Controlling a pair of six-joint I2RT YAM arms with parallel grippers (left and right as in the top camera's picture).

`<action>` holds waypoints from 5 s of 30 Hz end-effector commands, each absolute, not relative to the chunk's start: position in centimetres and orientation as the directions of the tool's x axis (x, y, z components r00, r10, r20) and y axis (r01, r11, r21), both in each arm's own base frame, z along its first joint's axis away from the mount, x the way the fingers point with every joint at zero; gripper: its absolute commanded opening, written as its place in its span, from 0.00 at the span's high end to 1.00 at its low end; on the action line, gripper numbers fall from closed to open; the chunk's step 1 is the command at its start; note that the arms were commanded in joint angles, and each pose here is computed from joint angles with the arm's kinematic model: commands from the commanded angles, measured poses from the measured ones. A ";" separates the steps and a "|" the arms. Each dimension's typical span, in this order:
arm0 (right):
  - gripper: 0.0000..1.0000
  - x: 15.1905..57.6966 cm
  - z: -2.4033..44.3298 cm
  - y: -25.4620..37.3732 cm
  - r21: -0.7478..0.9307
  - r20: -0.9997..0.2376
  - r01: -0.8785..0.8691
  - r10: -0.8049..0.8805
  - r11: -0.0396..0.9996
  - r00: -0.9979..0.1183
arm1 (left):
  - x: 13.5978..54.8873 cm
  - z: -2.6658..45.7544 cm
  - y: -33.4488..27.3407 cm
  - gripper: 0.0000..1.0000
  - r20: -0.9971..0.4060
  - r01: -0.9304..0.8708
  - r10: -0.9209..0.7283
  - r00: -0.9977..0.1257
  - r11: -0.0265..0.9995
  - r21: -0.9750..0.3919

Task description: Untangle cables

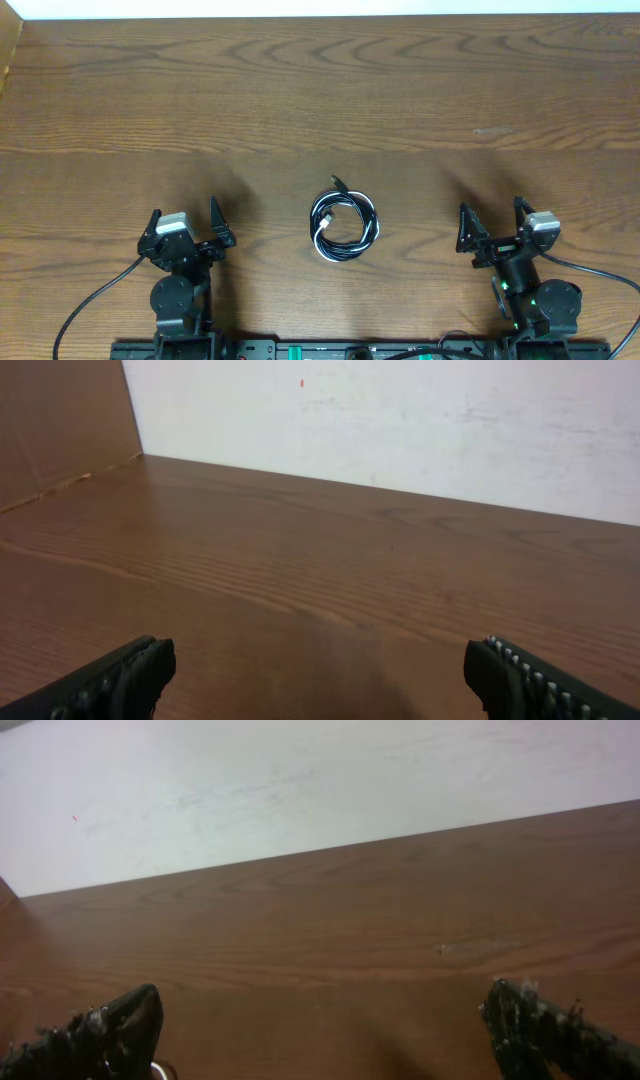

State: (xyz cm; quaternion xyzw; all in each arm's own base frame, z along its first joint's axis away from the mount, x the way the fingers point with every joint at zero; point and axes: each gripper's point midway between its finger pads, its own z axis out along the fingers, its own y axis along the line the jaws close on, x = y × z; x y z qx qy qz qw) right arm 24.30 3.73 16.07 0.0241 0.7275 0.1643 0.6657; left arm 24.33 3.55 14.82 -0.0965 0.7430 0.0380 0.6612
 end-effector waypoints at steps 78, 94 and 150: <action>0.01 24.4 15.4 4.0 0.287 -0.954 -0.184 0.263 0.940 -0.142 | 24.2 13.6 3.8 0.02 -0.986 -0.208 -0.083 -0.147 0.977 -0.051; 0.01 22.9 24.2 6.8 0.302 -0.949 -0.392 0.314 0.869 -0.035 | 23.4 23.2 -1.2 0.02 -0.985 0.077 -0.160 -0.068 0.983 -0.165; 0.19 29.3 6.1 21.7 0.387 -0.327 0.123 0.260 0.914 -0.908 | 18.5 19.7 -10.1 0.02 -0.434 0.267 0.045 -0.900 0.844 -0.466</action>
